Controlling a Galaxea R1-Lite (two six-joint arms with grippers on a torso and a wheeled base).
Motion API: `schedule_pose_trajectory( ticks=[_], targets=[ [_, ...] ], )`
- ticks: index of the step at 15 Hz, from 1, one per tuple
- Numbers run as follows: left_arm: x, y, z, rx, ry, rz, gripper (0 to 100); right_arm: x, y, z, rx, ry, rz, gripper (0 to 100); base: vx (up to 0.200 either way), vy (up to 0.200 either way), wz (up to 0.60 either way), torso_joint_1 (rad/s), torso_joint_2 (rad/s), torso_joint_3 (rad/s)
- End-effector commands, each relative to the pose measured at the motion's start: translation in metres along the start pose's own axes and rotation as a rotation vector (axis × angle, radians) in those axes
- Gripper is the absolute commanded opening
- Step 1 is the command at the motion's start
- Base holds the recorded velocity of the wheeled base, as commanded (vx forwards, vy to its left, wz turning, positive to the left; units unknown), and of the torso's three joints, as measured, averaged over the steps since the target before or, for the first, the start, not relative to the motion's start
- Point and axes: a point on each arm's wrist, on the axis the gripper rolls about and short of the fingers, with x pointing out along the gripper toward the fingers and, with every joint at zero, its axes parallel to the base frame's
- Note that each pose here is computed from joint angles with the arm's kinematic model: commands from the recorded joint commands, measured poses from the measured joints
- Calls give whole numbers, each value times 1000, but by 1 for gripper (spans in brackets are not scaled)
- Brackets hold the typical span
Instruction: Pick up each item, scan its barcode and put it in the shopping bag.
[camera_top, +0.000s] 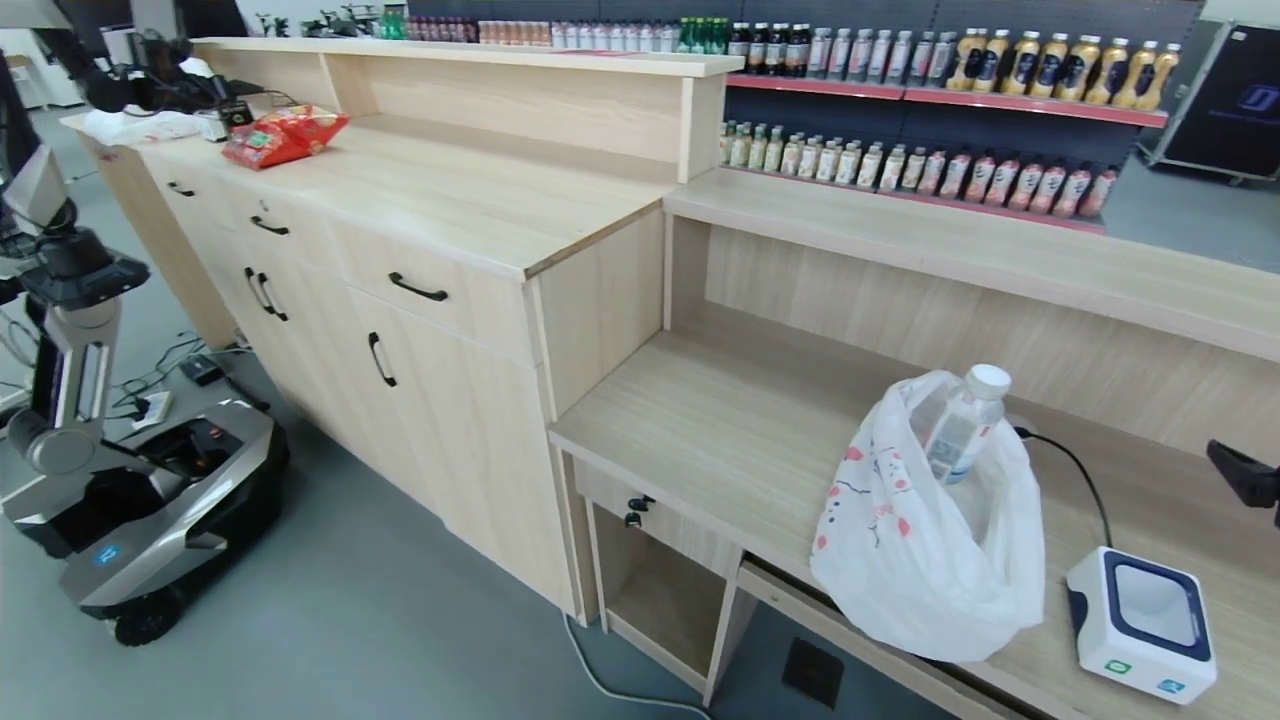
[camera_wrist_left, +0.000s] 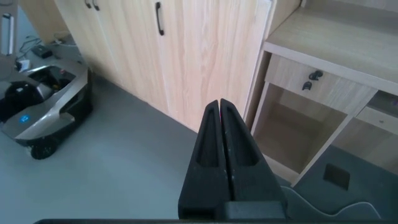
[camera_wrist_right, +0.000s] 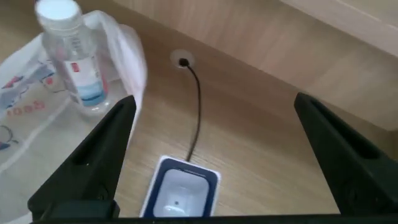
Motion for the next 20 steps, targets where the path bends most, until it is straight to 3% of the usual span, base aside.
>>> schedule_pose_trajectory(
  ticks=[1,3,5,8,10,14,18,20],
  targets=[
    [0,0,0,0,0,0,0,-9,-8,2,-2,-8,-71,100,0,0,-600,2,7,2],
    [0,0,0,0,0,0,0,-10,-11,-4,8,66,-144,100,0,0,-600,10,-2,-7],
    [0,0,0,0,0,0,0,-11,-13,-18,26,208,-208,100,0,0,-600,107,-225,-98],
    [0,0,0,0,0,0,0,-3,-14,-30,41,304,-252,100,0,0,-600,27,-43,-22],
    [0,0,0,0,0,0,0,6,-15,-34,73,309,-272,100,0,0,-600,10,-12,2],
    [0,0,0,0,0,0,0,21,-17,-36,189,299,-240,100,0,0,0,0,0,0],
    [0,0,0,0,0,0,0,46,-6,-43,177,269,50,100,0,0,0,0,0,0],
    [0,0,0,0,0,0,0,62,-1,-43,108,258,104,100,0,0,0,0,0,0]
  ],
)
